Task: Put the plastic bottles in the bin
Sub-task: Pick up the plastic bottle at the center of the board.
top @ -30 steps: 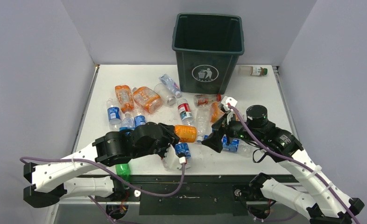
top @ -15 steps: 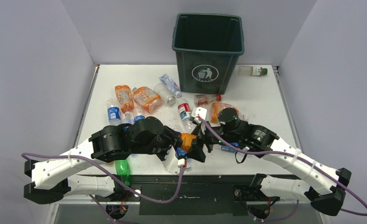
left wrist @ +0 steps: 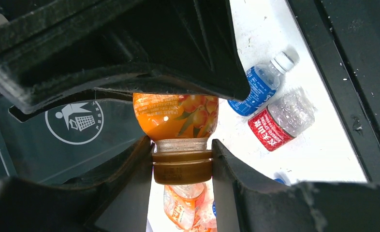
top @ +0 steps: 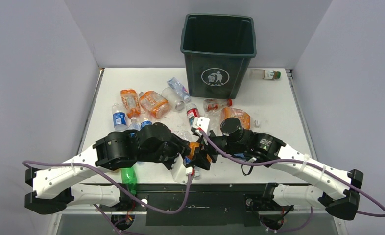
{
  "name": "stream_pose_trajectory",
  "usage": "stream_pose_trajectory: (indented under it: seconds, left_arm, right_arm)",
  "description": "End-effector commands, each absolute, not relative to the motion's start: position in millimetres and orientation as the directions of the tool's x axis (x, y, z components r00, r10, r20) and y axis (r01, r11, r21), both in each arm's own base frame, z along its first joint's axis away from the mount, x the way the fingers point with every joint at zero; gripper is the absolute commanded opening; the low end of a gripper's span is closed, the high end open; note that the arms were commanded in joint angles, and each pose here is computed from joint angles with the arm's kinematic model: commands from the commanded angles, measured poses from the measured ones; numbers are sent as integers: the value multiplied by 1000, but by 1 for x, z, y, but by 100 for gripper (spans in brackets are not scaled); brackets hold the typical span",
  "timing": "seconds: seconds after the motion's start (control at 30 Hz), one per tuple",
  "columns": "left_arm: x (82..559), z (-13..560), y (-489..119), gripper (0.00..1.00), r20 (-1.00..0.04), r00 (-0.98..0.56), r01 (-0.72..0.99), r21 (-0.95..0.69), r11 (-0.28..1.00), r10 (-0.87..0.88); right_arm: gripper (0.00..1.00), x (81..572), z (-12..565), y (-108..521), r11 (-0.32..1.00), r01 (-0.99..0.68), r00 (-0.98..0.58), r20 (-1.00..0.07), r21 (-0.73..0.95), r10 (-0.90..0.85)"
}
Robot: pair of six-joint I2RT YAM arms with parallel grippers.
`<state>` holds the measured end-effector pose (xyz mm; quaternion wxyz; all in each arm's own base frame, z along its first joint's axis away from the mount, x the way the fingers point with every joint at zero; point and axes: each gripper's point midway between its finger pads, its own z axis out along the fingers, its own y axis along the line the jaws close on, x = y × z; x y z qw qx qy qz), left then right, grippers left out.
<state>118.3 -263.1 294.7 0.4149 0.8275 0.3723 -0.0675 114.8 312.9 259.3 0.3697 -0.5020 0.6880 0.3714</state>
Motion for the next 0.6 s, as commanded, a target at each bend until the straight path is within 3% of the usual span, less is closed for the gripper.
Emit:
stream_pose_trajectory:
  seconds: [0.0,0.1,0.3,0.33,0.47,0.57]
  left_arm:
    - [114,316,-270,1,-470,729,658,683,-318,498]
    - [122,316,-270,45,-470,712,659,704,-265,521]
    - [143,340,-271,85,-517,694,609,793,-23,501]
    - [144,349,-270,99,-547,689,608,793,32,476]
    - [138,388,-270,96,-713,633,662,701,265,302]
    - [134,405,-272,96,-850,507,758,518,396,143]
  right_arm:
    - [42,136,286,312,316,-944,-194,-932,92,-307]
    - [36,137,294,306,348,-933,-194,-946,95,-260]
    - [29,152,329,290,474,-870,-197,-977,138,-77]
    - [29,157,338,286,503,-851,-193,-981,150,-35]
    - [29,165,376,271,553,-805,-153,-976,214,156]
    - [30,168,403,260,558,-782,-111,-943,278,314]
